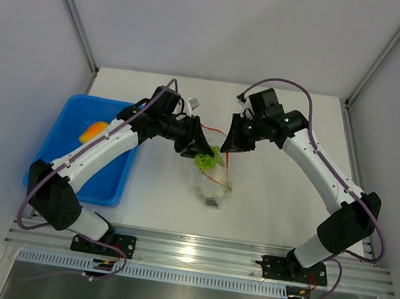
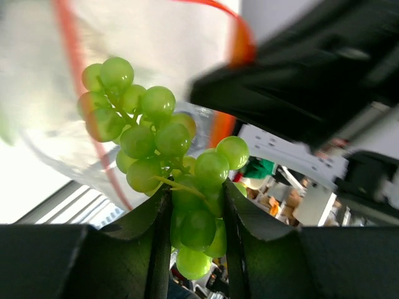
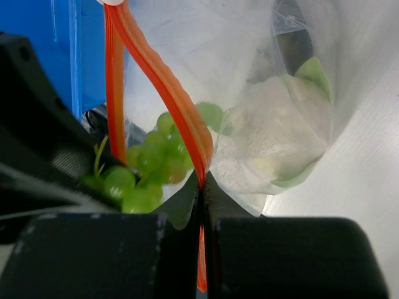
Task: Place the food in the zip-top bag and seal the zipper
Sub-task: Place the fake fruit in the zipper food storage bag.
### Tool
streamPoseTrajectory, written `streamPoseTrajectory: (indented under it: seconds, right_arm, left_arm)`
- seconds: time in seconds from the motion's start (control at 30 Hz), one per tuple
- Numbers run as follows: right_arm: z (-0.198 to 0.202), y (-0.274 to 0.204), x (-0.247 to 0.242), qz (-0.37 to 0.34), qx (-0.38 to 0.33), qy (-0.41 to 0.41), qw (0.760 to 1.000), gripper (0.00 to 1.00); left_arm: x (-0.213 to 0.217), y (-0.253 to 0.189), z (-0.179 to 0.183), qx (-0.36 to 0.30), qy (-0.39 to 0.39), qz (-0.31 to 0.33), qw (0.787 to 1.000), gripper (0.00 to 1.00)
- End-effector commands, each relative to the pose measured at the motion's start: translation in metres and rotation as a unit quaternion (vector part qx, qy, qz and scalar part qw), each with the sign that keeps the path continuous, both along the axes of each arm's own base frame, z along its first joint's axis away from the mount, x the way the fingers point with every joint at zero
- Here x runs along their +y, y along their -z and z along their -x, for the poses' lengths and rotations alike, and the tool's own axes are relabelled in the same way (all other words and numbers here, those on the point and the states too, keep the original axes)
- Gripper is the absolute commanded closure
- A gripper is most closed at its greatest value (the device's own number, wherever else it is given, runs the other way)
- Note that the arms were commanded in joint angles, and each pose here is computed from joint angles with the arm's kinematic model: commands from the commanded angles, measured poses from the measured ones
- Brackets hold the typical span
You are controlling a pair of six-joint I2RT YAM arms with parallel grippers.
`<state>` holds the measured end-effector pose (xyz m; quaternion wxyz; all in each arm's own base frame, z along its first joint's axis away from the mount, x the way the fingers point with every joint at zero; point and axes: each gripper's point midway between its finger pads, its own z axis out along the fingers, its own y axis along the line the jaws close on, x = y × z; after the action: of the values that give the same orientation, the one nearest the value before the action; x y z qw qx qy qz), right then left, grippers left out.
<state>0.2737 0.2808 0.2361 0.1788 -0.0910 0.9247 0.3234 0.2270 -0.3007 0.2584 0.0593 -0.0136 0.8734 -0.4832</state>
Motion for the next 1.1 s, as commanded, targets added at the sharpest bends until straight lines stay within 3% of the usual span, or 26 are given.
streamPoseTrajectory:
  seconds: [0.0, 0.23, 0.43, 0.6, 0.63, 0.67, 0.73, 0.77, 0.8, 0.87, 0.97, 1.07]
  right_arm:
    - [0.003, -0.032, 0.004, -0.035, -0.036, -0.003, 0.999, 1.0]
    - [0.006, -0.034, 0.007, -0.044, -0.031, -0.01, 0.999, 1.0]
    - [0.006, -0.034, 0.008, -0.043, -0.027, -0.011, 0.999, 1.0]
    - [0.006, -0.031, 0.012, -0.041, -0.023, -0.016, 0.999, 1.0]
    - [0.007, -0.03, 0.011, -0.04, -0.021, -0.016, 0.999, 1.0]
    - [0.007, -0.03, 0.012, -0.04, -0.021, -0.017, 0.999, 1.0]
    - [0.007, -0.028, 0.011, -0.038, -0.02, -0.016, 0.999, 1.0]
    - [0.007, -0.028, 0.011, -0.037, -0.02, -0.016, 0.999, 1.0]
    - [0.007, -0.028, 0.011, -0.037, -0.02, -0.016, 0.999, 1.0]
    - [0.008, -0.027, 0.011, -0.035, -0.02, -0.016, 0.999, 1.0]
    - [0.007, -0.025, 0.009, -0.031, -0.02, -0.015, 0.999, 1.0]
    - [0.008, -0.022, 0.008, -0.028, -0.018, -0.016, 0.999, 1.0]
  left_arm:
    - [0.008, 0.003, -0.012, -0.041, -0.018, -0.047, 0.998, 0.92]
    - [0.014, 0.014, -0.039, -0.086, -0.051, -0.093, 0.991, 0.93]
    - [0.019, 0.025, -0.047, -0.052, -0.069, -0.144, 0.986, 1.0]
    - [0.012, 0.031, -0.045, -0.036, -0.058, -0.152, 0.986, 0.95]
    - [0.011, 0.031, -0.044, -0.04, -0.057, -0.155, 0.985, 0.9]
    - [0.011, 0.03, -0.043, -0.043, -0.056, -0.156, 0.985, 0.73]
    - [0.013, 0.027, -0.043, -0.054, -0.056, -0.158, 0.984, 0.5]
    - [0.014, 0.028, -0.042, -0.057, -0.055, -0.161, 0.984, 0.29]
    - [0.016, 0.026, -0.042, -0.063, -0.054, -0.163, 0.983, 0.22]
    - [0.022, 0.022, -0.043, -0.085, -0.057, -0.168, 0.98, 0.11]
    - [0.033, 0.016, -0.046, -0.121, -0.069, -0.184, 0.973, 0.02]
    - [0.046, 0.01, -0.05, -0.147, -0.083, -0.21, 0.963, 0.01]
